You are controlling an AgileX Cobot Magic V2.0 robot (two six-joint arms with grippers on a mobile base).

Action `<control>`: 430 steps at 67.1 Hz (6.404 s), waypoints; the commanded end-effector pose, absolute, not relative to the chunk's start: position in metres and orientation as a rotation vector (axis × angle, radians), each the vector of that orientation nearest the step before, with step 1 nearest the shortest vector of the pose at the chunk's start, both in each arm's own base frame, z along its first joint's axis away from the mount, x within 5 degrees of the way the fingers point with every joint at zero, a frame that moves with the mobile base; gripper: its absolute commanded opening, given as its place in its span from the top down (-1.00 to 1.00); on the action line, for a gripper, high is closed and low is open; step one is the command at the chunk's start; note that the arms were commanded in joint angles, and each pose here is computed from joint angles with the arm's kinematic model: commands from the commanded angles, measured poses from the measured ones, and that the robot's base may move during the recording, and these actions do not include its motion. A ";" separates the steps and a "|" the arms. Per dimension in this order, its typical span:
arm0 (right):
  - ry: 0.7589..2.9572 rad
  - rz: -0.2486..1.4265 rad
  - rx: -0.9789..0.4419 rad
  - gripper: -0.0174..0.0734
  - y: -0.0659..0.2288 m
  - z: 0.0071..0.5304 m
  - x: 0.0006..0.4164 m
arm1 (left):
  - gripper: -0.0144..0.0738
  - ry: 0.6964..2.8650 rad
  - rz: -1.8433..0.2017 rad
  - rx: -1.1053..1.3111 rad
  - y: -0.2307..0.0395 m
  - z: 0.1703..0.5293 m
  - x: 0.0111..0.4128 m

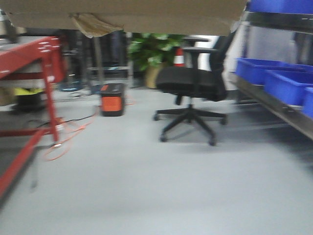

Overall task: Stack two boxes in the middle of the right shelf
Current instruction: 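Carry the boxes with both grippers toward the steel shelf rack, then lower the stacked boxes onto the middle steel shelf with both grippers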

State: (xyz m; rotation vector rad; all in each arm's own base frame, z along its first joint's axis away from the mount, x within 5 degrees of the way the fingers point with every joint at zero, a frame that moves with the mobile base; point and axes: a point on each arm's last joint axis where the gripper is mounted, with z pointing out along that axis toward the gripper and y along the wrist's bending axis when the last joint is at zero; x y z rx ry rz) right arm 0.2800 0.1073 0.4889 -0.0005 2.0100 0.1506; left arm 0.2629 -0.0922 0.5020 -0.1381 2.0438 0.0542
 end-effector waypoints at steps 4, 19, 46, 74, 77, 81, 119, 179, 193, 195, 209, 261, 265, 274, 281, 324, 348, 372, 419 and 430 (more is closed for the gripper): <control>1.916 0.137 -0.007 0.99 0.101 0.504 0.276 | 0.93 1.993 0.069 -0.138 -0.088 0.511 0.260; 1.916 0.137 -0.007 0.99 0.101 0.504 0.276 | 0.93 1.993 0.069 -0.138 -0.088 0.511 0.260; 1.913 0.139 -0.008 0.99 0.102 0.504 0.276 | 0.93 1.993 0.069 -0.138 -0.088 0.511 0.260; 1.911 0.141 -0.009 0.99 0.102 0.504 0.276 | 0.93 1.993 0.069 -0.138 -0.088 0.511 0.260; 1.911 0.141 -0.009 0.99 0.102 0.504 0.276 | 0.93 1.993 0.069 -0.138 -0.088 0.511 0.260; 1.911 0.141 -0.009 0.99 0.102 0.504 0.276 | 0.93 1.993 0.069 -0.138 -0.088 0.511 0.260; 1.911 0.141 -0.009 0.99 0.102 0.504 0.276 | 0.93 1.993 0.069 -0.138 -0.088 0.511 0.260; 1.911 0.141 -0.009 0.99 0.102 0.504 0.276 | 0.93 1.993 0.069 -0.138 -0.088 0.511 0.260; 1.911 0.141 -0.009 0.99 0.102 0.504 0.276 | 0.93 1.993 0.069 -0.138 -0.088 0.511 0.260; 1.911 0.141 -0.009 0.99 0.102 0.504 0.276 | 0.93 1.993 0.069 -0.138 -0.088 0.511 0.260; 1.911 0.141 -0.009 0.99 0.102 0.504 0.276 | 0.93 1.993 0.069 -0.138 -0.088 0.511 0.260; 1.911 0.141 -0.009 0.99 0.102 0.504 0.276 | 0.93 1.993 0.069 -0.138 -0.088 0.511 0.260; 1.911 0.141 -0.009 0.99 0.102 0.504 0.276 | 0.93 1.993 0.069 -0.138 -0.088 0.511 0.260; 1.911 0.141 -0.009 0.99 0.102 0.504 0.276 | 0.93 1.993 0.069 -0.138 -0.088 0.511 0.260; 1.911 0.141 -0.009 0.99 0.102 0.504 0.276 | 0.93 1.993 0.069 -0.138 -0.088 0.511 0.260; 2.102 0.075 0.058 0.99 0.098 0.484 0.277 | 0.93 2.155 -0.045 -0.064 -0.106 0.491 0.266; 2.199 0.087 0.051 0.99 0.113 0.459 0.300 | 0.93 2.326 -0.018 -0.083 -0.118 0.456 0.293; 2.232 0.062 0.043 -0.02 0.118 0.447 0.310 | 0.57 2.339 -0.013 -0.075 -0.122 0.449 0.300; 2.148 0.090 0.072 0.32 0.106 0.480 0.289 | 0.30 2.217 -0.021 -0.060 -0.116 0.467 0.295; 2.154 0.096 0.078 0.95 0.105 0.482 0.285 | 0.92 2.185 -0.035 -0.054 -0.115 0.471 0.294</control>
